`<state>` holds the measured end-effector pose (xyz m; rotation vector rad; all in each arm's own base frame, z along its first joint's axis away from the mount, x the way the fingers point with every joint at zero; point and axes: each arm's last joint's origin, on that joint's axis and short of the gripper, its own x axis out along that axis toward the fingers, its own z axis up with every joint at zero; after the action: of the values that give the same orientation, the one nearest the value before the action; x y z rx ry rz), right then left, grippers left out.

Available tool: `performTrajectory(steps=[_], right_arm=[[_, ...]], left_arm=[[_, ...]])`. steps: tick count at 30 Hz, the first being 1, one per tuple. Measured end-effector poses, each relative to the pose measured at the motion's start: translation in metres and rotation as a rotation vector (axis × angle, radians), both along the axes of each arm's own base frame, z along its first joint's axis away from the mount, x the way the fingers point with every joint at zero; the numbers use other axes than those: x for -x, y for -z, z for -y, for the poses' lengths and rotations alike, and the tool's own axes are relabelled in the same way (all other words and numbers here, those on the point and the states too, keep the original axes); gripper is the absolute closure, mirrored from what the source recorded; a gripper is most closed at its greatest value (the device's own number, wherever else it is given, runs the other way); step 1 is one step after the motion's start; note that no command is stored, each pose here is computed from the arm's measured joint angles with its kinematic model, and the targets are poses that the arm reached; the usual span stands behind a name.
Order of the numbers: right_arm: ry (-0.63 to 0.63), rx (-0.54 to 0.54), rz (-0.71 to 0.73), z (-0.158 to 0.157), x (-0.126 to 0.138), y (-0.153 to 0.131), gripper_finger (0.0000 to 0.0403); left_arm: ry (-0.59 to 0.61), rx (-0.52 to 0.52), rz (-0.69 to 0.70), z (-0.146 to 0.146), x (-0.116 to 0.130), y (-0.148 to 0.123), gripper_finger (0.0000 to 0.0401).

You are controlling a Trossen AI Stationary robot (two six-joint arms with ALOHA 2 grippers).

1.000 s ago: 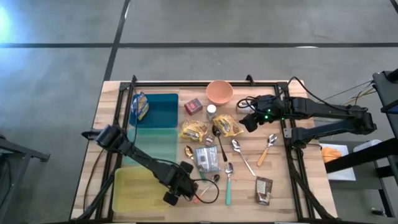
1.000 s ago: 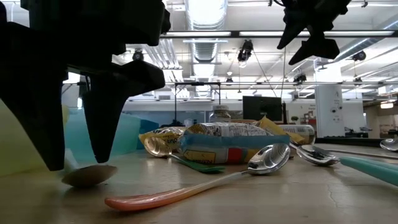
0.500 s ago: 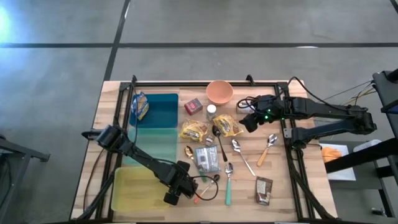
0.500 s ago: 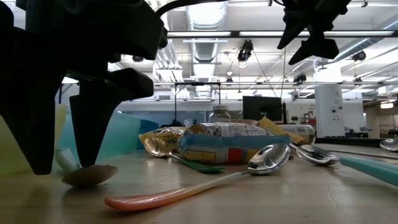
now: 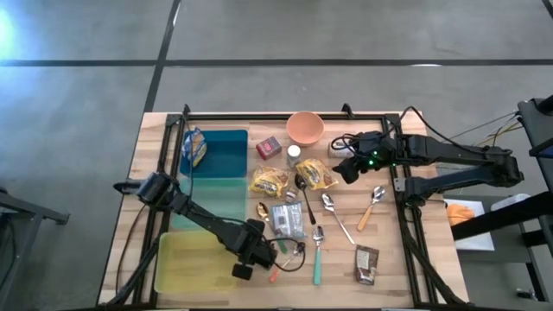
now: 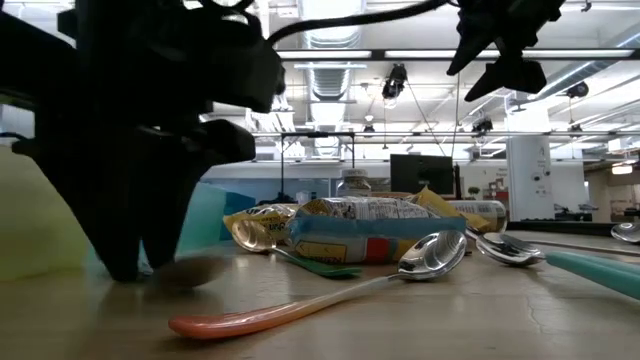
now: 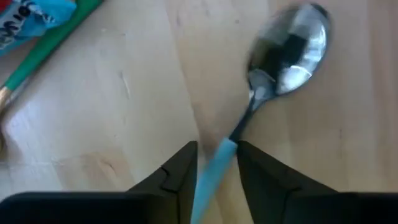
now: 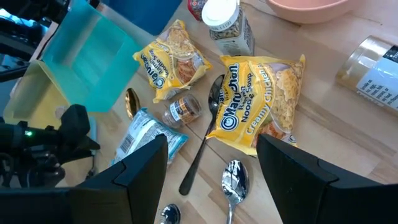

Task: Pick & Place Food Item
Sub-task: Put the blue spoon into the light blue bin

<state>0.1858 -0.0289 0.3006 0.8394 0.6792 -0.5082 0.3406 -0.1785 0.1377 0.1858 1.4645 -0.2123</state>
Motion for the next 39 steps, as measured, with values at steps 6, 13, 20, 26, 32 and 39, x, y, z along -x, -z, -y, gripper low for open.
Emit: performTrajectory(steps=[6,13,20,26,32,39], right_arm=[[0.013,-0.005,0.033,-0.001,0.006,-0.005,0.0161],[0.027,-0.002,0.068,-0.002,0.013,-0.011,0.0161],[0.032,-0.005,0.075,-0.002,0.014,-0.012,0.0161],[0.032,-0.005,0.074,-0.002,0.014,-0.011,0.0161],[0.029,-0.002,0.073,-0.002,0.014,-0.012,0.0161],[0.027,0.000,0.073,-0.002,0.014,-0.011,0.0161]], left_arm=[[0.020,0.004,0.003,0.000,-0.001,0.000,0.0292],[0.059,-0.018,0.017,-0.001,-0.001,-0.001,0.0361],[0.075,-0.017,0.026,-0.001,-0.002,-0.004,0.0398],[0.074,-0.015,0.023,-0.001,-0.002,-0.003,0.0399],[0.082,-0.017,0.019,-0.001,-0.004,-0.006,0.0400],[0.087,-0.008,0.023,-0.001,-0.005,-0.008,0.0399]])
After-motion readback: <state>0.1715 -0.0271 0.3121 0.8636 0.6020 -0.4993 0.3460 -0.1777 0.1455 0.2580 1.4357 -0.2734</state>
